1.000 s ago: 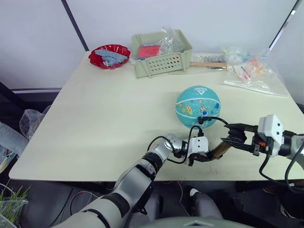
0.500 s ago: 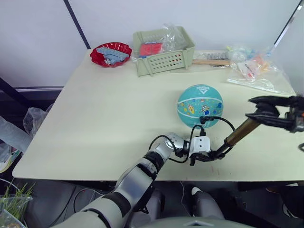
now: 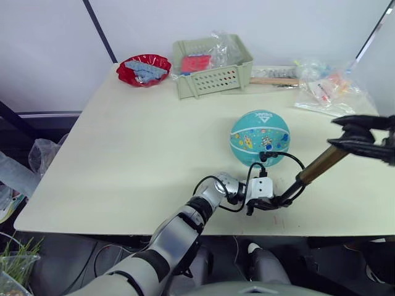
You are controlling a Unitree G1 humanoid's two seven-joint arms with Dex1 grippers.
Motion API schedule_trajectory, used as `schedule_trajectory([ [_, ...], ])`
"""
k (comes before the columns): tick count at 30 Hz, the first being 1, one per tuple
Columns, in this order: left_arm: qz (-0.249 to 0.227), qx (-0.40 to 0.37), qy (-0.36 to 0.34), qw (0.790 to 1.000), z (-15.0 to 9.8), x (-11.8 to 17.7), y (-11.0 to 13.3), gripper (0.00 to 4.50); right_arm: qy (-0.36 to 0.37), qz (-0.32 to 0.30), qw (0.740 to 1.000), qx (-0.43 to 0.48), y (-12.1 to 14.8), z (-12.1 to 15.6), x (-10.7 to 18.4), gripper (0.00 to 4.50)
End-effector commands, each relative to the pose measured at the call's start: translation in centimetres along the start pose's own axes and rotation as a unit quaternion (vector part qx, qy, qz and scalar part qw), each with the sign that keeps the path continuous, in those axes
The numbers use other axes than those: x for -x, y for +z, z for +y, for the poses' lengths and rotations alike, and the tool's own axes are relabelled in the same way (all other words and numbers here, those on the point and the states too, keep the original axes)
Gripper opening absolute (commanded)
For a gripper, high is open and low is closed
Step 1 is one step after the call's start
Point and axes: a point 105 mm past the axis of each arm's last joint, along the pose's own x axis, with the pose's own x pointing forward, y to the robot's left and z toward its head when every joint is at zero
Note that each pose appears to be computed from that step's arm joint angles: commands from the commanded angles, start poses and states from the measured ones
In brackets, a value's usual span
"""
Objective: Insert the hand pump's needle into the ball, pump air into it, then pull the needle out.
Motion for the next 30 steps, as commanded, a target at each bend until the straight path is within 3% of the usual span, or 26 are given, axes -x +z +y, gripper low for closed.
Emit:
schedule_trajectory([
  [1,0.058,0.041,-0.02,0.997,-1.8,0.1,-3.4,0.98,0.021,0.045,0.999,-0.022,-4.5,1.5,-1.9,1.63],
  [10,0.056,0.039,-0.017,0.998,-1.8,0.1,-3.4,0.98,0.013,0.055,0.998,-0.033,-9.2,2.8,-3.8,1.63],
  [14,0.051,0.031,-0.008,0.998,-1.6,-0.1,-3.1,0.98,0.004,0.046,0.999,-0.017,-9.0,2.7,-4.0,1.63],
  [17,0.046,0.039,-0.006,0.998,-1.6,-0.2,-3.0,0.98,0.001,0.025,1.0,-0.004,-7.3,1.9,-3.4,1.63],
  [21,0.046,0.04,-0.004,0.998,-1.5,-0.2,-2.9,0.98,0.007,-0.006,1.0,0.018,-2.9,0.7,-1.8,1.63],
  [30,0.052,0.037,-0.007,0.998,-1.6,0.0,-3.3,0.98,0.003,-0.027,0.999,0.045,3.6,-0.3,1.4,1.63],
])
